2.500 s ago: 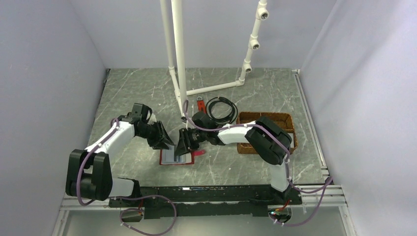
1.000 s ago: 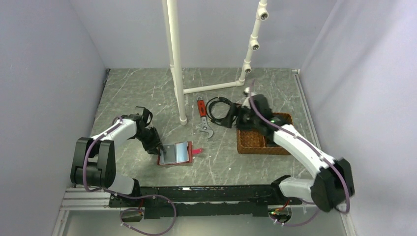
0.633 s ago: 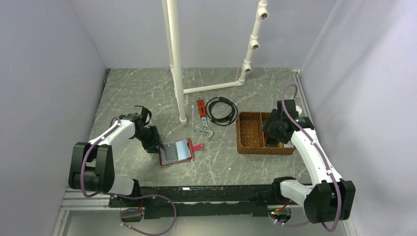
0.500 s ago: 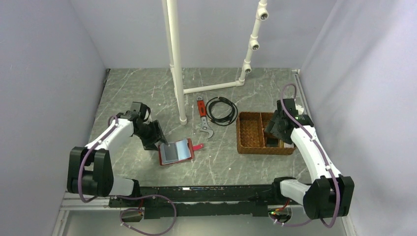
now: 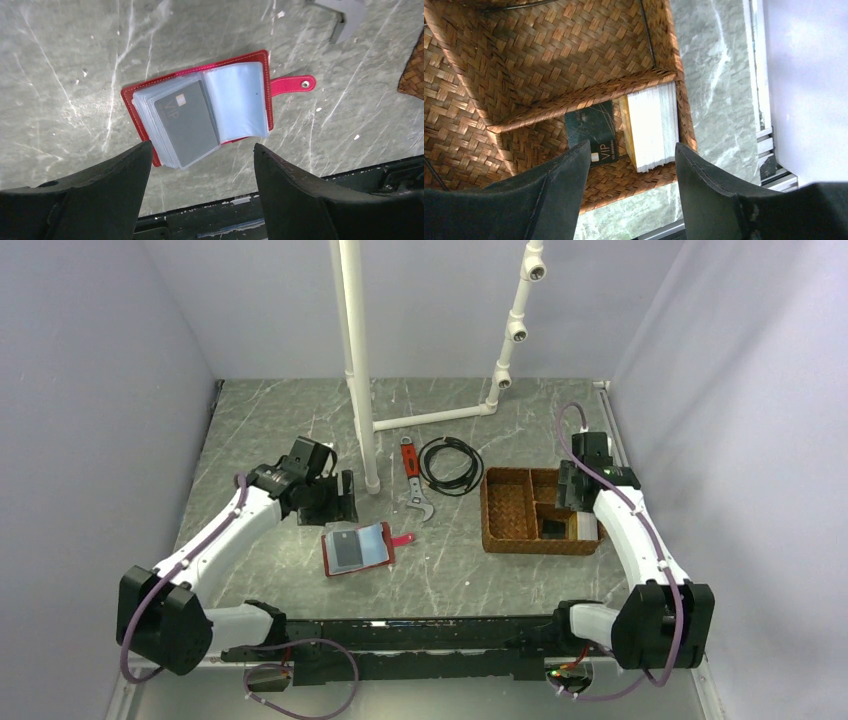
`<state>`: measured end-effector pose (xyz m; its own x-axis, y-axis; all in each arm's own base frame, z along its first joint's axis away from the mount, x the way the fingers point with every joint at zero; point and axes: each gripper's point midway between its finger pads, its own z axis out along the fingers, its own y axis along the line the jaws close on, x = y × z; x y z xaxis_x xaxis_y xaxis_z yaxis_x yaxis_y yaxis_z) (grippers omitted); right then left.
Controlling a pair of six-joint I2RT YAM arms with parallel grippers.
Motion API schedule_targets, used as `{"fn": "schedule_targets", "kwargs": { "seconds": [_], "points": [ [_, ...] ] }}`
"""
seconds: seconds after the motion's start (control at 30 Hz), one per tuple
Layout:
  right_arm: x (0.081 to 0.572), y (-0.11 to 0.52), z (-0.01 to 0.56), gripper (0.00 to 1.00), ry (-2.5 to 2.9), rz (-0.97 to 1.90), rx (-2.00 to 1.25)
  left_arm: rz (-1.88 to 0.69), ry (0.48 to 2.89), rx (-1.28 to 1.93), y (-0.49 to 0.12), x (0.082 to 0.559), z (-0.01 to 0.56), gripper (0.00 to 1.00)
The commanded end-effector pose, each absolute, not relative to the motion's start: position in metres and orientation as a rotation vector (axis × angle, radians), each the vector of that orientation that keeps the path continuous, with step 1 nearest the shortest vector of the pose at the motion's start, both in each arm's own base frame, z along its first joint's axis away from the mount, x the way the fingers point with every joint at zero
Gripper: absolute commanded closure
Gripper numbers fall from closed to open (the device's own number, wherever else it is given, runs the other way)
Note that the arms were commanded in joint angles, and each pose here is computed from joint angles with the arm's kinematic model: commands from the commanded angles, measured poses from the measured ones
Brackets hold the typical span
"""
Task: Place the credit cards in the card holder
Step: Pick up the credit card from the storage box.
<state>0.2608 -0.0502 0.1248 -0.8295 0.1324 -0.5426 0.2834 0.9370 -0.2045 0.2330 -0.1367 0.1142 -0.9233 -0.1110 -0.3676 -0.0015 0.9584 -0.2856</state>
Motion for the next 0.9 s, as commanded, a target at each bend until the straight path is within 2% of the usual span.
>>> {"fn": "schedule_targets", "kwargs": {
  "seconds": [0.0, 0.2, 0.87],
  "points": [
    [0.262, -0.049, 0.114, 0.38, 2.556, -0.364, 0.322, -0.291, 2.596, 0.014, -0.132, 0.246, 0.146, 0.21],
    [0.259, -0.064, 0.096, 0.44, 2.646, -0.519, 0.326, -0.289, 2.577, 0.095, -0.147, 0.249, 0.153, 0.21],
    [0.255, -0.080, 0.073, 0.43, 2.686, -0.895, 0.339, -0.281, 2.580, 0.085, -0.151, 0.252, 0.153, 0.21]
  ]
}}
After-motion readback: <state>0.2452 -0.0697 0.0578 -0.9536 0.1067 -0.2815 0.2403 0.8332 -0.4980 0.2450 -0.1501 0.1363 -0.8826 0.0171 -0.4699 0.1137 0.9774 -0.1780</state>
